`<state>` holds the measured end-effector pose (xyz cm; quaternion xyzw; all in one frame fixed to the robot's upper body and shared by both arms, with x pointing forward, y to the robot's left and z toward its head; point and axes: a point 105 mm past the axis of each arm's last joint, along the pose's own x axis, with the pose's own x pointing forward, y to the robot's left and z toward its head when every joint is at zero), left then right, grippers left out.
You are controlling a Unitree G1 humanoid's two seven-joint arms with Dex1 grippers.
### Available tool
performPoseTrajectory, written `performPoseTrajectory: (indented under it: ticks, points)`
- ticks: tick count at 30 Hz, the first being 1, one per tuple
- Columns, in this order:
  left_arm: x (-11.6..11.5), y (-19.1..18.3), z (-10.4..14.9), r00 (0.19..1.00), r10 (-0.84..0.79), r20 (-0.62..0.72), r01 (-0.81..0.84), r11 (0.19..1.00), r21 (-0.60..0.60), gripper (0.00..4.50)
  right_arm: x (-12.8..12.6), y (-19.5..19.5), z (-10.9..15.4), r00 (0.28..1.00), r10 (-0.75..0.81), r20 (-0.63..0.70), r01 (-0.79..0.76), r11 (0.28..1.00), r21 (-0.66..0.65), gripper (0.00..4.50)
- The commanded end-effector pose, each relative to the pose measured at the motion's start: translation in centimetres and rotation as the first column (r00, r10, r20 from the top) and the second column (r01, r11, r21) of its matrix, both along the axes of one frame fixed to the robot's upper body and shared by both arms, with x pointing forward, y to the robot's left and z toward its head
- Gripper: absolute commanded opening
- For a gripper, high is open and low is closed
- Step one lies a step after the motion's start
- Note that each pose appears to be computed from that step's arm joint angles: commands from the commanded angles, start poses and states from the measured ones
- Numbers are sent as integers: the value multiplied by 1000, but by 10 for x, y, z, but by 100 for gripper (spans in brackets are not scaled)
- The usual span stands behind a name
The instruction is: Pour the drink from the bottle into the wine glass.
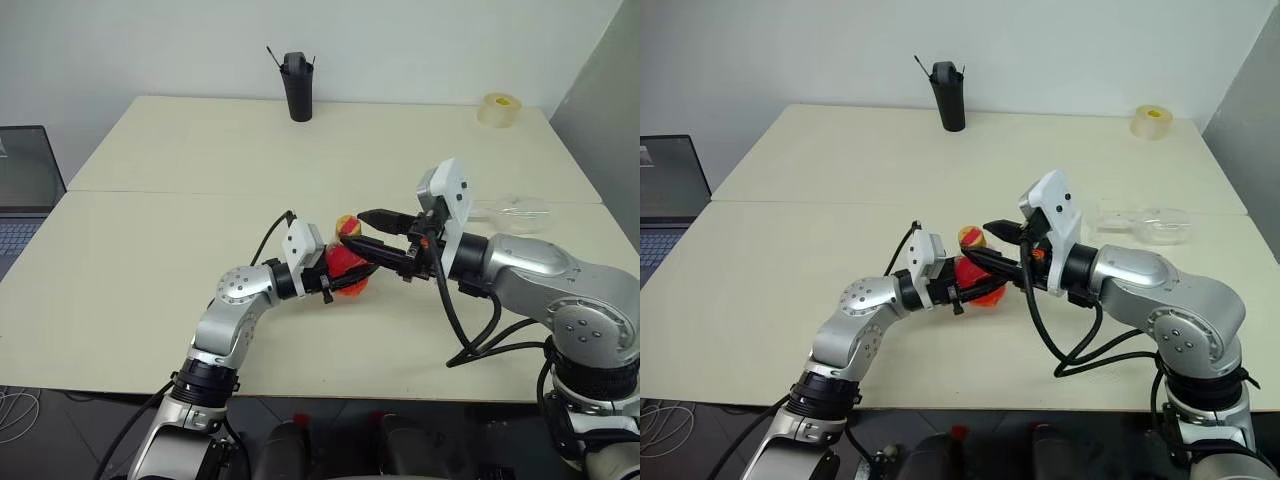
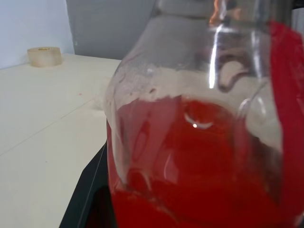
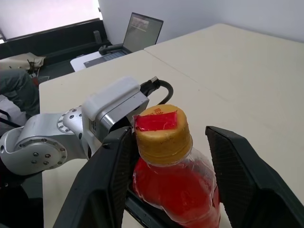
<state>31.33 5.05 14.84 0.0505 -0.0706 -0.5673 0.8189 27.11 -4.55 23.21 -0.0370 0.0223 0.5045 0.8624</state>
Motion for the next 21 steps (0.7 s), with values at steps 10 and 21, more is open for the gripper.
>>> performPoseTrajectory:
  ticks: [10,21]
  points:
    - [-12,-5,19,997,-46,54,48,998,-33,194,-4,0,22,991,101,87,-106,993,50,142]
    - [-20,-14,19,986,-167,27,167,986,1,166,17,-18,15,814,576,67,-535,791,-298,84]
